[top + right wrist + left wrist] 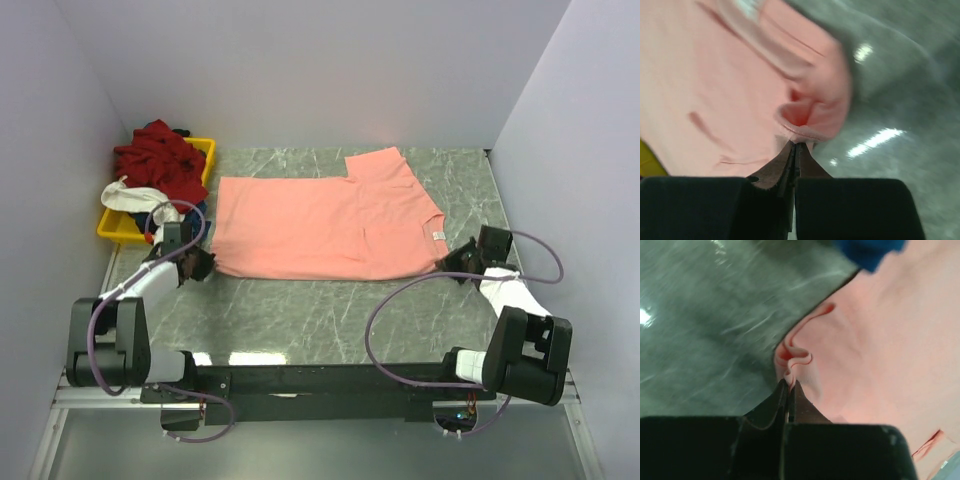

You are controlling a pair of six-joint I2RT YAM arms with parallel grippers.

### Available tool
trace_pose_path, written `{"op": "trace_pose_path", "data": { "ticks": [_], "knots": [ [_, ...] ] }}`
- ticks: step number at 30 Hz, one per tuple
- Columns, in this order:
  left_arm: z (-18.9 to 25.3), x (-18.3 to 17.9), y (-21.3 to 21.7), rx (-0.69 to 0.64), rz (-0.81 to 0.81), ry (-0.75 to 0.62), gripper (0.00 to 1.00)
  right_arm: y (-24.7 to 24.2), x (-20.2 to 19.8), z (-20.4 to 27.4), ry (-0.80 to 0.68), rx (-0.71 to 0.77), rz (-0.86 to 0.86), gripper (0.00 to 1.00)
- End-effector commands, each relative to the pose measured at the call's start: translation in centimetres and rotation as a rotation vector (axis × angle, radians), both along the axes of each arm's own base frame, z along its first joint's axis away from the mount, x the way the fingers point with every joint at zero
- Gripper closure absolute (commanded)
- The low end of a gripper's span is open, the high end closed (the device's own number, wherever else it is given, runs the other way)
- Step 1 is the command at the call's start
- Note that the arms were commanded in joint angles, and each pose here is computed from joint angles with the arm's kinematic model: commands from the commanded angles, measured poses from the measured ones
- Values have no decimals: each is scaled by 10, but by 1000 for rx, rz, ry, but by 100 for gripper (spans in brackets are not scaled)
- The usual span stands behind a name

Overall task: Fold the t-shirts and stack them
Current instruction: Fold the tshirt

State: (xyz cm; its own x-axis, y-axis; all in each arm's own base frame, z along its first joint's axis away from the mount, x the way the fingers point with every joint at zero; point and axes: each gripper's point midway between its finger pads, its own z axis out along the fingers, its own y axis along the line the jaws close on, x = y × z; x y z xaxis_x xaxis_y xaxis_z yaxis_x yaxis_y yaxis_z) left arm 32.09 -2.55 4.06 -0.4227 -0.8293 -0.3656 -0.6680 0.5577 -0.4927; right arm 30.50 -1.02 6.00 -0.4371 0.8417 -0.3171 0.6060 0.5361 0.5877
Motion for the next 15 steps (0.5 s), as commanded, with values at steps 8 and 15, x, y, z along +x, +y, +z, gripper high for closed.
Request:
{"op": "trace_pose_path", "data": {
  "ticks": [8, 15],
  "knots": [
    [7, -57, 13, 44, 153, -29, 100, -29, -77, -38, 196, -68, -128, 100],
    [12, -82, 22, 57, 221, -39, 99, -35, -96, -15, 175, -100, -202, 100]
  ]
}}
